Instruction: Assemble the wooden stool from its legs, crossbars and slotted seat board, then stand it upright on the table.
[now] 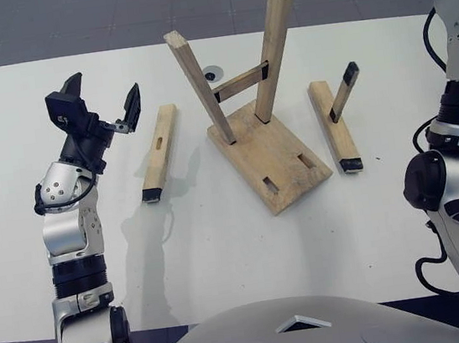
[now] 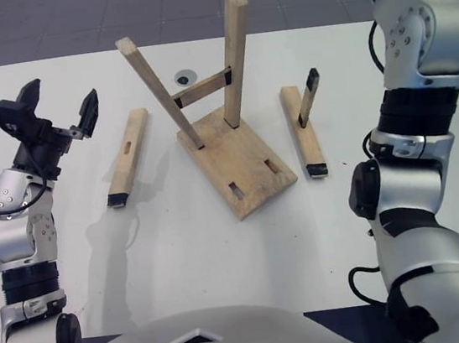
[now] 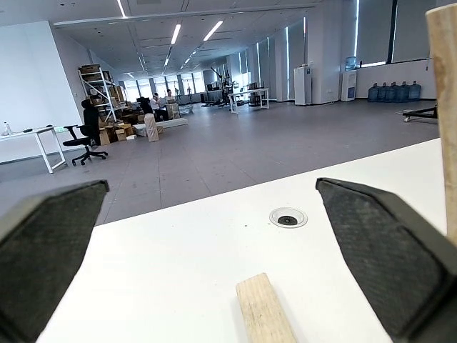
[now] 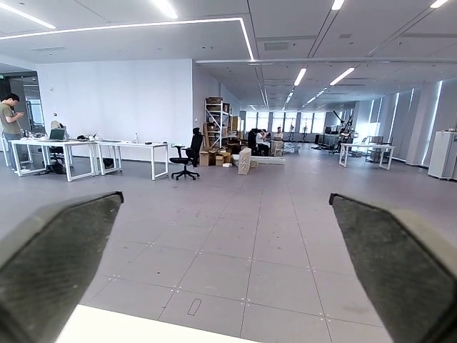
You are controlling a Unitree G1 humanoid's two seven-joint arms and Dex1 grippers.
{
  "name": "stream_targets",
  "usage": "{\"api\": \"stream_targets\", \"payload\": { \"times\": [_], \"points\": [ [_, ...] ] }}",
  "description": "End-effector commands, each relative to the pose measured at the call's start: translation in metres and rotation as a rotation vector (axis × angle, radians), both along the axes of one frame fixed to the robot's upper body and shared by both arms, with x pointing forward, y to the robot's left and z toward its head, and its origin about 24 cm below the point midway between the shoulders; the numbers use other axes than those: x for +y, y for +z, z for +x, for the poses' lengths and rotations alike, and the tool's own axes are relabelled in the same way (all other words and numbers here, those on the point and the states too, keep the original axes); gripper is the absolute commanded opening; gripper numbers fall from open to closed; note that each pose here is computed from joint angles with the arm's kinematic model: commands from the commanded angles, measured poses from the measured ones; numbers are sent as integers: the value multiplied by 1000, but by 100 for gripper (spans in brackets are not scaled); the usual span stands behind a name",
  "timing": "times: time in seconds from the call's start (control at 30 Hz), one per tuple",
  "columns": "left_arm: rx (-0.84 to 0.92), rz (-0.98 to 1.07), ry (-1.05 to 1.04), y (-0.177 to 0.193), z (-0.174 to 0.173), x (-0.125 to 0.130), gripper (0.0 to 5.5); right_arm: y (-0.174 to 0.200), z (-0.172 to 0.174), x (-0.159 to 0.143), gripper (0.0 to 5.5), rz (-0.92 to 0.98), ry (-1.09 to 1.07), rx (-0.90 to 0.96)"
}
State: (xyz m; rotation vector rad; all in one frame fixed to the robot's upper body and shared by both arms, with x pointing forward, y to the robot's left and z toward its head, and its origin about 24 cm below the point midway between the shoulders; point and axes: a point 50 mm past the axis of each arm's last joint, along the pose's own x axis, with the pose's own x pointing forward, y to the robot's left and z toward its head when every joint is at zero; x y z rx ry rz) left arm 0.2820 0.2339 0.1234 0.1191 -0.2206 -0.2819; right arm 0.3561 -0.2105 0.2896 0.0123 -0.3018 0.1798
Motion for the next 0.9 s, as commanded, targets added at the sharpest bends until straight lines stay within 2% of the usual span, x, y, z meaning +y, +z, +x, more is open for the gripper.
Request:
{"api": "stream_targets", "payload": {
  "times": [0.03, 0.13, 0.27, 0.33, 0.37, 0.47, 0.63, 0.8, 0.9],
  "points": [
    [-1, 10, -6, 0, 1, -2, 540, -29, 5, 2, 538, 6, -20, 86],
    [4, 8, -4, -1, 1, -2, 540, -85, 11, 2, 538, 10, -70, 255],
    [20, 2, -1, -6, 0, -2, 540, -205, -5, -9, 538, -46, -178, 619],
    [29, 2, -2, -8, -1, -3, 540, -231, -15, -10, 538, -81, -189, 696],
    [31, 2, -3, -9, -1, -3, 540, -232, -16, -12, 538, -78, -195, 698],
    [34, 3, -2, -9, -2, -2, 540, -206, -9, -18, 538, -57, -216, 617],
    [34, 4, -1, -9, -1, -1, 540, -128, -5, -10, 538, 22, -182, 364],
    [30, 6, -4, -8, -2, -2, 540, -59, -31, -16, 538, 139, -189, 121],
    [35, 5, -1, -11, -6, -3, 540, -59, -56, -21, 538, 155, -187, 115]
  ]
}}
